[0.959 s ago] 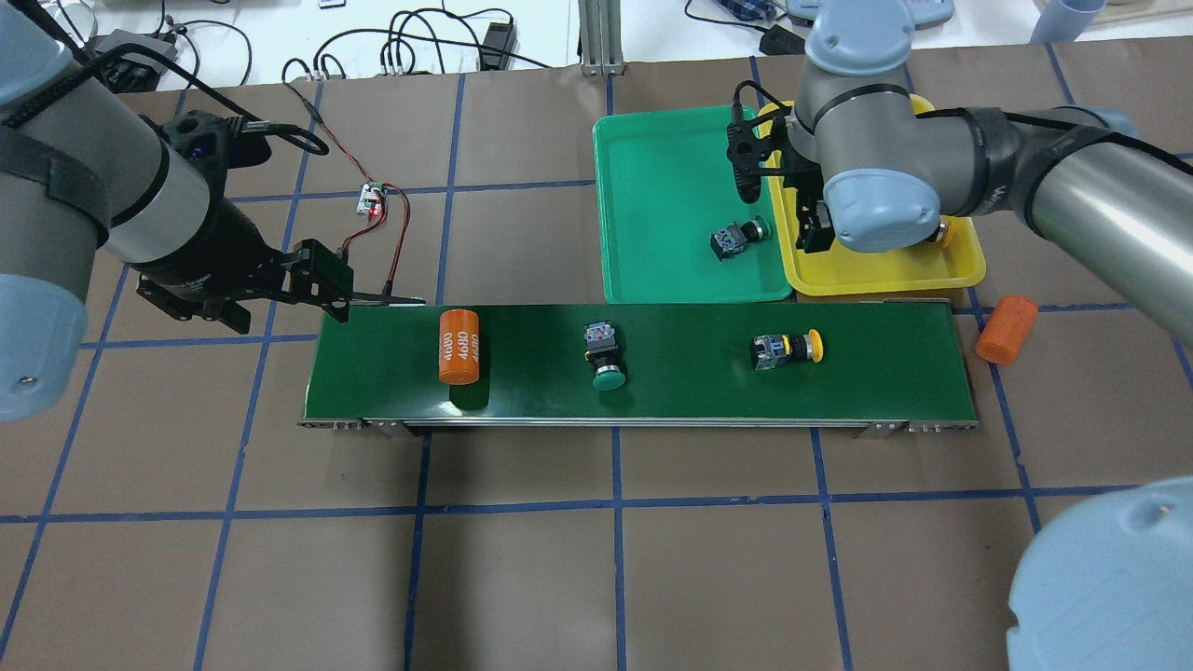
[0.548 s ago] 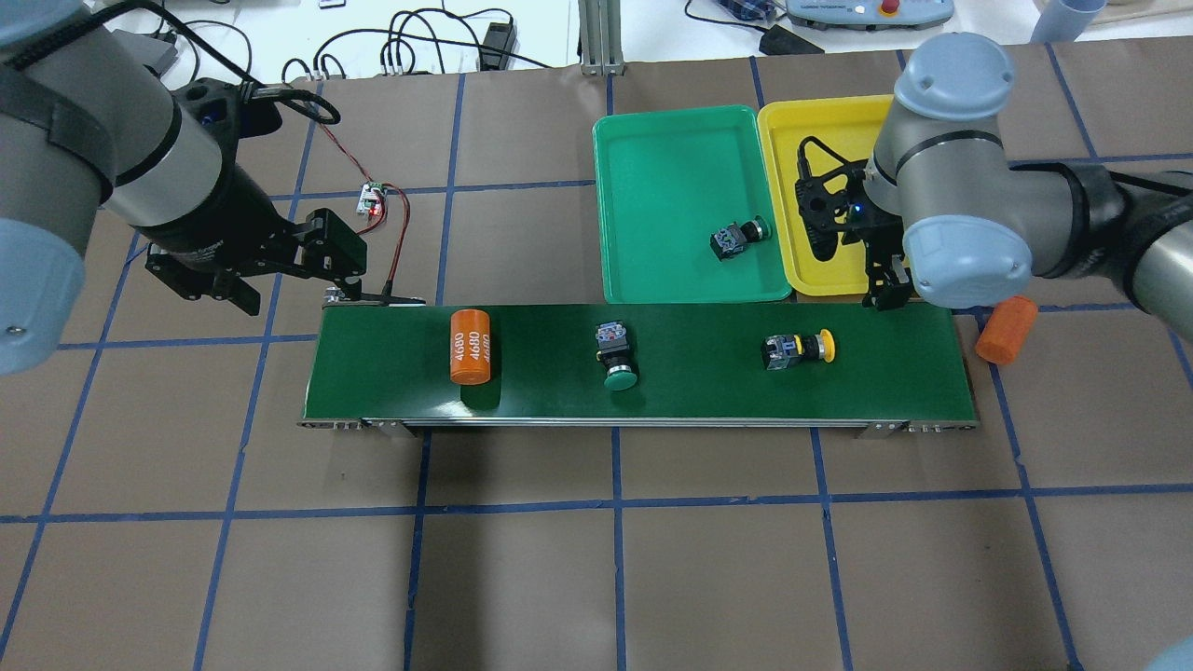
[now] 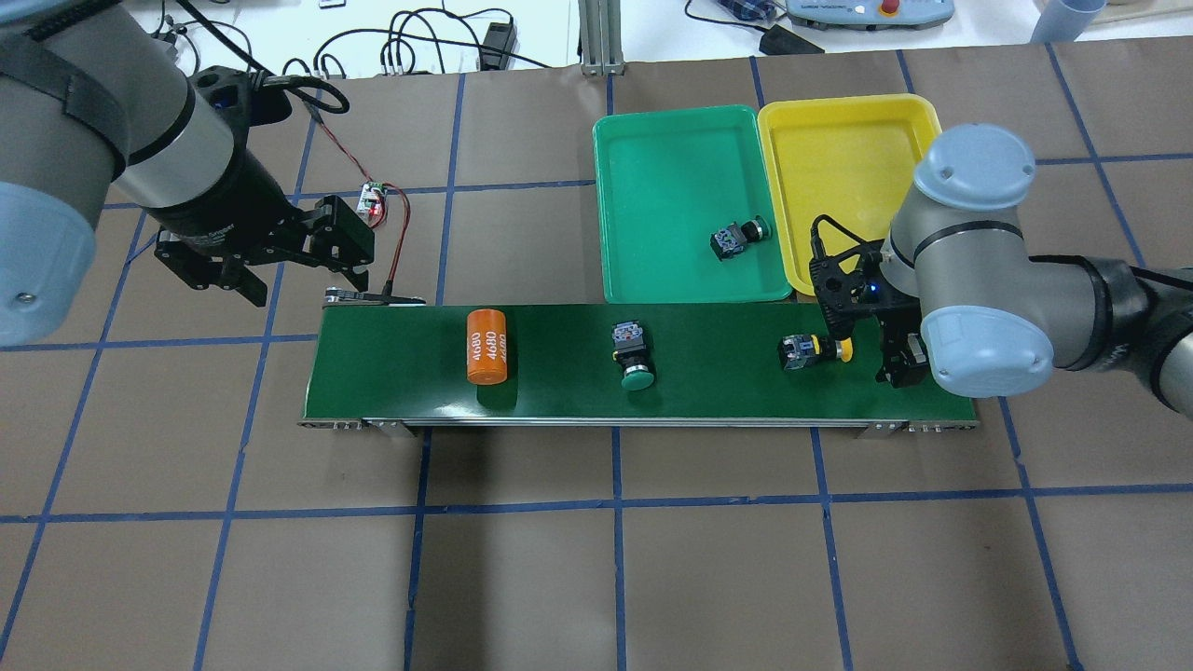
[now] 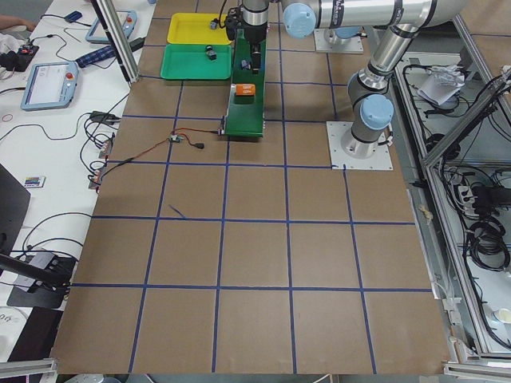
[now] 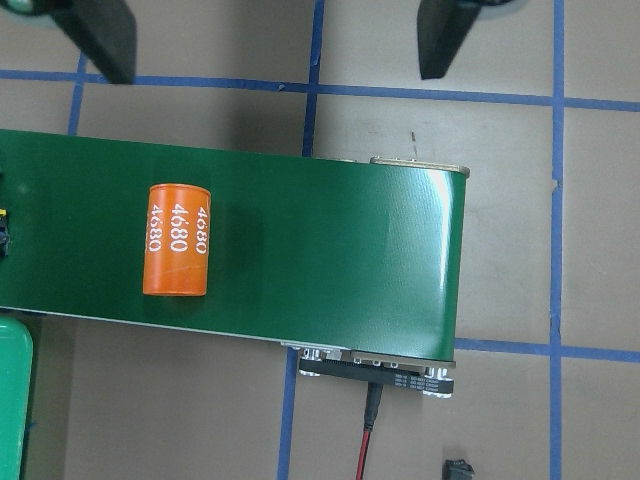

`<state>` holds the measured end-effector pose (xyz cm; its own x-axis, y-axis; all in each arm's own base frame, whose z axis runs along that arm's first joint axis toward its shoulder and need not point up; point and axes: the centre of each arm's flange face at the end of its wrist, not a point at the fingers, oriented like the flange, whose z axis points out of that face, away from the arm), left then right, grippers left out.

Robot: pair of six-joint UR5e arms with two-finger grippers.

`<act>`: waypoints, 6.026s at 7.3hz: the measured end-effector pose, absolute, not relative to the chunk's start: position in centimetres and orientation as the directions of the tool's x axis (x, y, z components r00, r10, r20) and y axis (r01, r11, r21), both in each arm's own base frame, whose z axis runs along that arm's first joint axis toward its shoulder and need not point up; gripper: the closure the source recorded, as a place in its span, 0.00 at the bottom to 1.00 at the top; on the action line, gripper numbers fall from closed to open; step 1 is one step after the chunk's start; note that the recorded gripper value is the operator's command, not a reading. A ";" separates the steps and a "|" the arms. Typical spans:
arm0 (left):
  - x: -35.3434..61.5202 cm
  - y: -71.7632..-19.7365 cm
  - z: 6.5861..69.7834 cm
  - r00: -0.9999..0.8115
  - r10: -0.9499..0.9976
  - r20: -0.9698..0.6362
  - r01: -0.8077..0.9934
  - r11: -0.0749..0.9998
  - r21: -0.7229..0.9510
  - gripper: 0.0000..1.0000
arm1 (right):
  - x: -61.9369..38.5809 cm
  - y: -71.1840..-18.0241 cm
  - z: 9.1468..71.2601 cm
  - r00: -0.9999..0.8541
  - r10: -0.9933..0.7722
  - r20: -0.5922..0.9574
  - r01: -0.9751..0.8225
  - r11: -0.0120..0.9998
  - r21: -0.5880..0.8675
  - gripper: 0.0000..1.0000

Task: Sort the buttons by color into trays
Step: 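Return the right gripper to the belt end and grasp the yellow button, then carry the yellow button into the yellow tray and release it, then return the right gripper to the belt end and grasp the dark green-ringed button, then carry the dark button into the green tray and release it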

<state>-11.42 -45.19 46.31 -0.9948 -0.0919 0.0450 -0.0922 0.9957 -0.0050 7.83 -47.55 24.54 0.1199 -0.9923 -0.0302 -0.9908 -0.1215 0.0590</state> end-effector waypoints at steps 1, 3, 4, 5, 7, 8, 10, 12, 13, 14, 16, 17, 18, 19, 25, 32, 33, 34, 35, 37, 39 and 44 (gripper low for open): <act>-11.4 -45.2 46.2 -0.995 -0.092 0.044 -0.092 0.996 -0.003 0.00 | 7.8 -47.4 24.4 0.116 -0.993 -0.025 -0.992 -0.117 0.047 0.13; -11.5 -45.2 46.0 -0.995 -0.092 0.044 -0.092 0.996 0.001 0.00 | 8.0 -47.2 24.3 0.112 -0.994 -0.022 -0.993 -0.112 0.033 0.13; -11.5 -45.2 46.0 -0.995 -0.092 0.044 -0.092 0.996 0.002 0.00 | 8.1 -47.2 24.2 0.111 -0.994 -0.021 -0.994 -0.111 0.024 0.13; -11.5 -45.2 46.0 -0.995 -0.092 0.045 -0.092 0.996 0.002 0.00 | 8.3 -47.2 24.2 0.108 -0.994 -0.020 -0.994 -0.108 0.016 0.19; -11.5 -45.3 46.2 -0.995 -0.091 0.044 -0.092 0.996 -0.003 0.00 | 8.4 -47.2 24.1 0.104 -0.994 -0.020 -0.995 -0.104 0.010 0.60; -11.5 -45.6 46.5 -0.995 -0.091 0.044 -0.092 0.996 -0.008 0.00 | 8.4 -47.2 24.1 0.095 -0.995 -0.019 -0.995 -0.095 0.009 0.78; -11.4 -46.5 47.1 -0.995 -0.091 0.044 -0.092 0.996 -0.011 0.00 | 8.2 -47.5 24.6 0.077 -0.997 -0.008 -0.997 -0.077 0.022 0.93; -11.4 -46.8 47.3 -0.995 -0.090 0.044 -0.091 0.996 -0.012 0.00 | 8.1 -48.2 25.3 0.073 -0.997 0.027 -0.997 -0.072 0.035 0.93; -11.5 -46.8 47.3 -0.995 -0.090 0.045 -0.090 0.996 -0.013 0.00 | 7.8 -49.8 26.4 0.073 -0.995 0.065 -0.997 -0.070 0.043 0.92; -11.5 -46.8 47.3 -0.995 -0.090 0.045 -0.090 0.996 -0.013 0.00 | 7.4 -53.0 27.6 0.072 -0.992 0.102 -0.996 -0.067 0.051 0.92; -11.5 -46.8 47.3 -0.995 -0.089 0.045 -0.090 0.996 -0.013 0.00 | 5.8 -61.5 27.6 0.065 -0.989 0.135 -0.996 -0.055 0.076 0.74; -11.5 -46.8 47.3 -0.995 -0.089 0.044 -0.090 0.996 -0.013 0.00 | 4.5 -64.0 26.8 0.053 -0.991 0.124 -0.995 -0.041 0.096 0.16; -11.5 -46.8 47.4 -0.995 -0.089 0.043 -0.090 0.996 -0.015 0.00 | 3.0 -65.0 25.9 0.034 -0.995 0.094 -0.995 -0.025 0.098 0.12; -11.4 -47.0 47.7 -0.995 -0.089 0.043 -0.090 0.996 -0.018 0.00 | 1.9 -65.2 25.2 0.018 -0.998 0.062 -0.996 -0.013 0.085 0.10; -11.7 -47.0 48.8 -0.996 -0.083 0.042 -0.084 0.996 -0.029 0.00 | 2.9 -57.3 27.8 0.007 -1.000 -0.004 -0.999 -0.007 0.044 0.09; -11.8 -46.5 49.6 -0.996 -0.078 0.041 -0.080 0.996 -0.041 0.00 | 5.4 -45.0 26.5 -0.289 -0.957 -0.039 -0.957 0.288 0.027 0.09; -11.8 -46.5 49.7 -0.996 -0.078 0.041 -0.079 0.996 -0.040 0.00 | 5.6 -45.5 27.1 -0.443 -0.896 -0.030 -0.896 0.443 0.011 0.09; -11.8 -46.7 49.4 -0.996 -0.078 0.040 -0.080 0.996 -0.033 0.00 | 5.7 -46.2 27.8 -0.599 -0.800 -0.023 -0.800 0.599 0.001 0.10; -11.8 -46.8 49.1 -0.996 -0.079 0.041 -0.080 0.996 -0.028 0.00 | 5.8 -46.5 28.3 -0.741 -0.672 -0.025 -0.672 0.741 -0.007 0.09; -11.8 -46.8 49.1 -0.996 -0.079 0.041 -0.080 0.996 -0.027 0.00 | 6.5 -46.7 28.5 -0.924 -0.374 -0.085 -0.373 0.927 -0.032 0.00; -11.7 -47.2 49.0 -0.996 -0.079 0.041 -0.080 0.996 -0.025 0.00 | 6.7 -46.7 28.4 -0.982 -0.149 -0.115 -0.148 0.989 -0.018 0.00; -11.5 -47.4 49.0 -0.996 -0.081 0.042 -0.082 0.996 -0.023 0.00 | 6.8 -46.8 27.7 -0.993 0.030 -0.117 0.029 1.000 0.009 0.00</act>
<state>-11.49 -47.37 49.02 -0.9958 -0.0811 0.0419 -0.0821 0.9963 -0.0234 6.79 -46.75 27.73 -0.9926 0.0298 -0.1173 0.0289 0.9995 0.0092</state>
